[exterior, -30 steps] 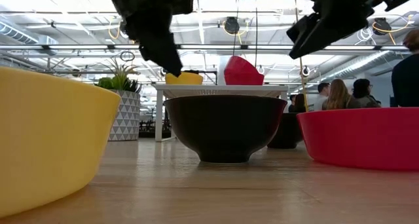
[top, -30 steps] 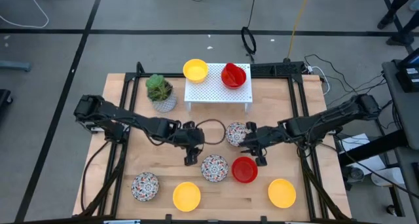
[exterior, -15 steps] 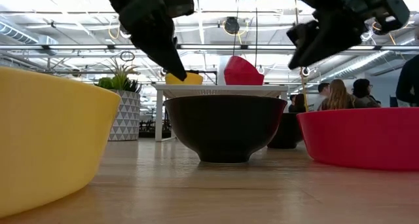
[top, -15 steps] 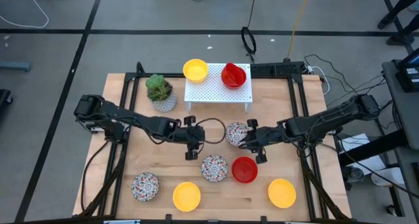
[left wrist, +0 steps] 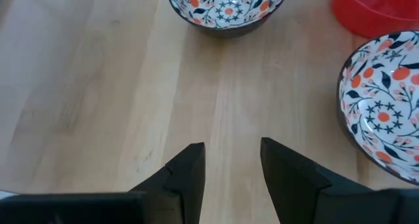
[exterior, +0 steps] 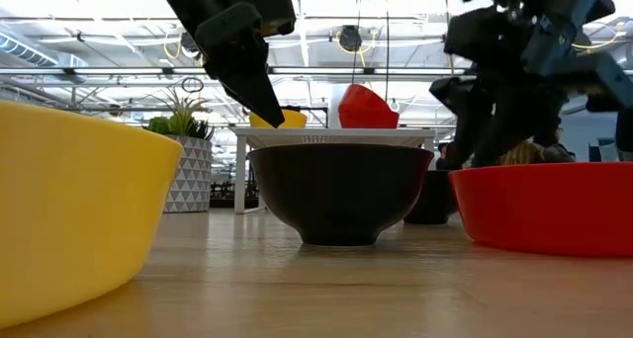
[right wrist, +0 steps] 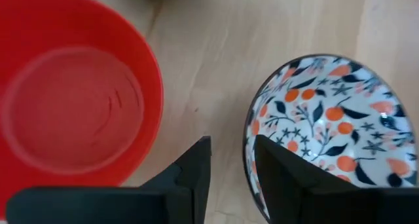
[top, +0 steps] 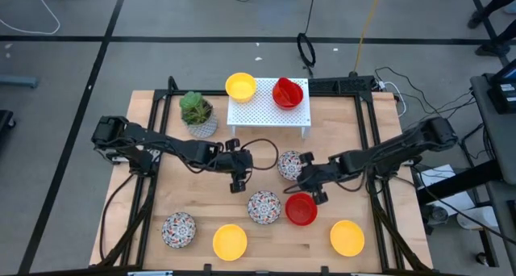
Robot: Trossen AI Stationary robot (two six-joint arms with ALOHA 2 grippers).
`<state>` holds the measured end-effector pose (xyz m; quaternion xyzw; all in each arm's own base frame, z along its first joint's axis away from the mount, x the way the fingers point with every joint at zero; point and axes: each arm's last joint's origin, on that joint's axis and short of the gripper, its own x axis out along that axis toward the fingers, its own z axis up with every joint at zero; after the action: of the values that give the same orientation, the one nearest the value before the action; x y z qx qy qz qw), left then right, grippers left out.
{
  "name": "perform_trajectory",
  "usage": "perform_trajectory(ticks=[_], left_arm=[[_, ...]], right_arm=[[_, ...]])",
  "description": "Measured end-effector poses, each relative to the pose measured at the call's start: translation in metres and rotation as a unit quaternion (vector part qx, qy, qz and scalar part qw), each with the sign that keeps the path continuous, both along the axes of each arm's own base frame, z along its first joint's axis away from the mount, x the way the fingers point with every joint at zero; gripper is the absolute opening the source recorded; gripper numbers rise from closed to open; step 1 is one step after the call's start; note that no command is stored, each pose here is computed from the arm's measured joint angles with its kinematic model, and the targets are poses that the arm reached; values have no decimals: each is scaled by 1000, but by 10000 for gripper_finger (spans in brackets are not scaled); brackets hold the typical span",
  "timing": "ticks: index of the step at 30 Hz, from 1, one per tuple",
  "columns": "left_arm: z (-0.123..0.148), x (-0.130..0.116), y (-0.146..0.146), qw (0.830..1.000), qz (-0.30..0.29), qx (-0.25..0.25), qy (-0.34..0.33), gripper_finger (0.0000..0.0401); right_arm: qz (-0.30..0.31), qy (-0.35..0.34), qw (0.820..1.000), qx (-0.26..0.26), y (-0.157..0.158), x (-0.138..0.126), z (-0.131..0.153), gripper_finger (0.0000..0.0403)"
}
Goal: Pick & Place Mini bowls
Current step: Put the white patterned bowl on the shelf
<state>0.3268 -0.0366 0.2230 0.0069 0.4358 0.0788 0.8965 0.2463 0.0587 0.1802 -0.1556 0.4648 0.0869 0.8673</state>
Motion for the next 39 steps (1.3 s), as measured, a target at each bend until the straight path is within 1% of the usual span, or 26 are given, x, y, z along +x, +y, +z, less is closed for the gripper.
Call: perform_trajectory(ticks=[2, 8, 10, 13, 17, 22, 25, 29, 31, 34, 37, 39], left_arm=[[0, 0, 0, 1000, 4, -4, -1, 152], [0, 0, -1, 999, 28, -27, -4, 152], [0, -1, -1, 999, 27, -38, -2, 152], [-1, -1, -3, 998, 21, -67, 1, 152], [-1, -1, -5, 995, 15, -96, 6, 152], [-1, -1, -5, 995, 16, -101, 9, 152], [3, -6, -4, 995, 17, -100, 13, 152], [17, -15, -2, 995, 26, -94, 4, 152], [29, -20, -1, 995, 27, -95, -17, 152], [43, -33, -1, 995, 29, -94, -28, 152], [59, -47, 0, 994, 39, -92, -47, 152], [70, -54, 1, 992, 44, -94, -70, 152]], right_arm=[[-2, 5, 1000, -8, 0, 2, -5, 105], [-37, 25, 997, -65, -2, 7, -21, 105], [-43, 29, 996, -78, -3, 8, -24, 100], [-42, 36, 995, -79, -2, 9, -27, 75], [-43, 36, 995, -80, -2, 9, -28, 13], [-53, 15, 994, -98, -3, 11, -23, 6], [-43, -24, 994, -100, -4, 18, -10, 5], [-51, -79, 992, -89, -9, 35, 19, 4], [-61, -90, 991, -83, -13, 42, 32, 3], [-49, -106, 991, -61, -19, 52, 54, 3], [-49, -135, 988, -62, -28, 61, 75, 2], [-62, -153, 984, -67, -38, 67, 88, 2]])
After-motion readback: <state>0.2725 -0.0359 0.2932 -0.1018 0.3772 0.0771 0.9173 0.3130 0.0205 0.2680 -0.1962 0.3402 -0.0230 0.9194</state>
